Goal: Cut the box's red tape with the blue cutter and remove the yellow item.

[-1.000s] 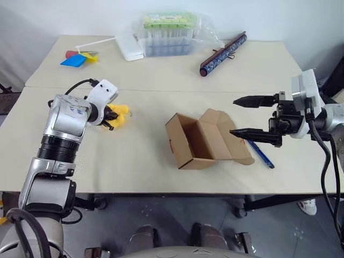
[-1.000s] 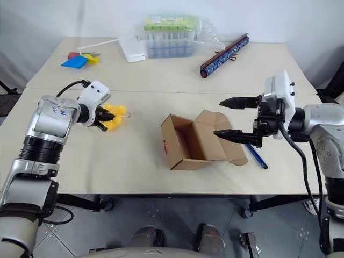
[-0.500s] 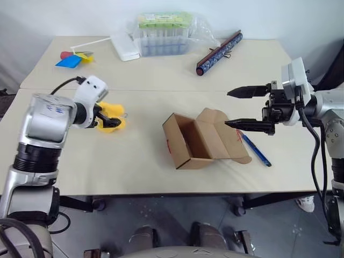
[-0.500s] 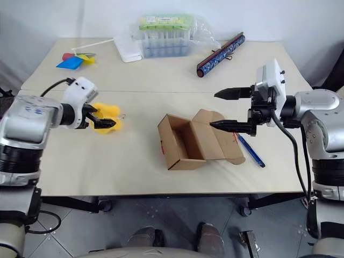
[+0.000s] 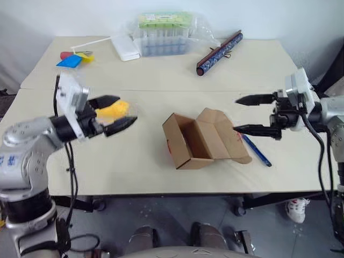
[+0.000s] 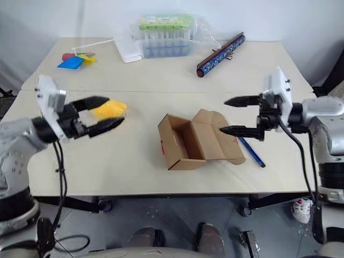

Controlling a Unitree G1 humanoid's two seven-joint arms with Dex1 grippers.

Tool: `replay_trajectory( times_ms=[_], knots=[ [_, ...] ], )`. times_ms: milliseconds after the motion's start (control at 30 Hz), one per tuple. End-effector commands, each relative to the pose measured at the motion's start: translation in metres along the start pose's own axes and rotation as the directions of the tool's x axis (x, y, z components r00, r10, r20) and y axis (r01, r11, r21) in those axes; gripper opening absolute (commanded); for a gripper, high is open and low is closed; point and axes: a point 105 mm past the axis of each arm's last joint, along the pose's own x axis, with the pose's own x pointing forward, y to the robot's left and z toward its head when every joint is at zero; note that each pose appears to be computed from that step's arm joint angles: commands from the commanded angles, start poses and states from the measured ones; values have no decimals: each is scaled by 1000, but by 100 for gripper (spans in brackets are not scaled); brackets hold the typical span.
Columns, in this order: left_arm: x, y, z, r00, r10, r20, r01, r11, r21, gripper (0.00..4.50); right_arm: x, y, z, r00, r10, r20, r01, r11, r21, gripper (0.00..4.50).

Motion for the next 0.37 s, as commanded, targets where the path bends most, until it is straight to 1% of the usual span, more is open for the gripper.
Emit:
replay_trajectory(
  times_ms=[33,67,133,267,333,367],
  knots=[
    [-21,-11,-15,997,-62,-41,63,997,44,447,-27,3,-7,999,-43,-33,43,999,-15,450],
    [-28,-10,-25,996,-62,-61,64,998,29,447,-33,4,-13,998,-56,-32,56,998,0,450],
    [-44,-8,-40,993,-65,-100,66,998,6,447,-46,7,-34,993,-90,-72,93,995,34,450],
    [-62,1,-60,987,-60,-148,60,998,-6,447,-70,11,-68,978,-152,-146,165,983,79,450],
    [-69,7,-67,988,-41,-149,40,999,-5,447,-82,17,-85,971,-161,-176,180,979,97,450],
    [-73,9,-71,987,-43,-152,40,999,-25,447,-88,17,-93,963,-190,-189,212,971,108,450]
  ],
)
